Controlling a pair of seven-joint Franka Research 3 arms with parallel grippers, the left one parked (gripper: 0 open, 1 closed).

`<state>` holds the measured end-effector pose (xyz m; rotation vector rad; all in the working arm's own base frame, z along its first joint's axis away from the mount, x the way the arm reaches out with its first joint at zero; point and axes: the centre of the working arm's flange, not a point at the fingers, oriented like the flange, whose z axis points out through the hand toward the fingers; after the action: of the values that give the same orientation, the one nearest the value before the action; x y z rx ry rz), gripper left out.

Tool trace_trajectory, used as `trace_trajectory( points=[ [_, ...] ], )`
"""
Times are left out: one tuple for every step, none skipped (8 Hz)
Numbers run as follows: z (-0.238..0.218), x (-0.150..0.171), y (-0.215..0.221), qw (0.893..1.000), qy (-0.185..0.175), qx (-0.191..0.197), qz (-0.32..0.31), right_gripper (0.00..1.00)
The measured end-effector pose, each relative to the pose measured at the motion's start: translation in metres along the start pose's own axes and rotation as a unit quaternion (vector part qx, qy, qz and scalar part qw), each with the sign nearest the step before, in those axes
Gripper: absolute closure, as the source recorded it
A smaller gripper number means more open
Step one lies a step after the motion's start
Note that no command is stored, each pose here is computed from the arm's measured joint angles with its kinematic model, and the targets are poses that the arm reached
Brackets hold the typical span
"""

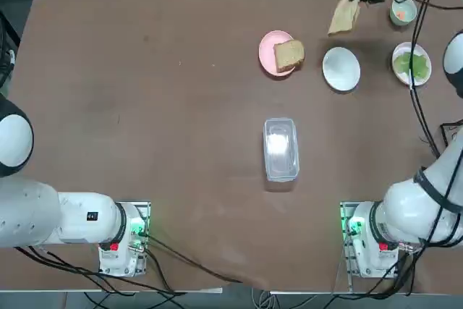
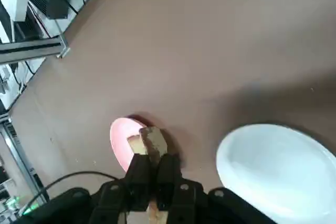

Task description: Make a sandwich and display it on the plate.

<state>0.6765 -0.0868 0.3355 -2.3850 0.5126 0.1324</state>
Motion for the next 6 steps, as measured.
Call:
trace_trajectory(
  points=[
    [0.005,-0.009,0.025,1.000,-0.011,0.003,-0.017,0.93],
    [0.009,-0.017,0.057,0.999,-0.020,0.013,-0.041,0.93],
    [0.015,-0.025,0.092,0.997,-0.028,0.026,-0.063,0.93],
    [0.023,-0.032,0.117,0.996,-0.032,0.033,-0.073,0.93],
    [0.028,-0.037,0.132,0.996,-0.036,0.038,-0.073,0.93],
    [0.033,-0.040,0.141,0.996,-0.038,0.044,-0.067,0.93]
  ],
)
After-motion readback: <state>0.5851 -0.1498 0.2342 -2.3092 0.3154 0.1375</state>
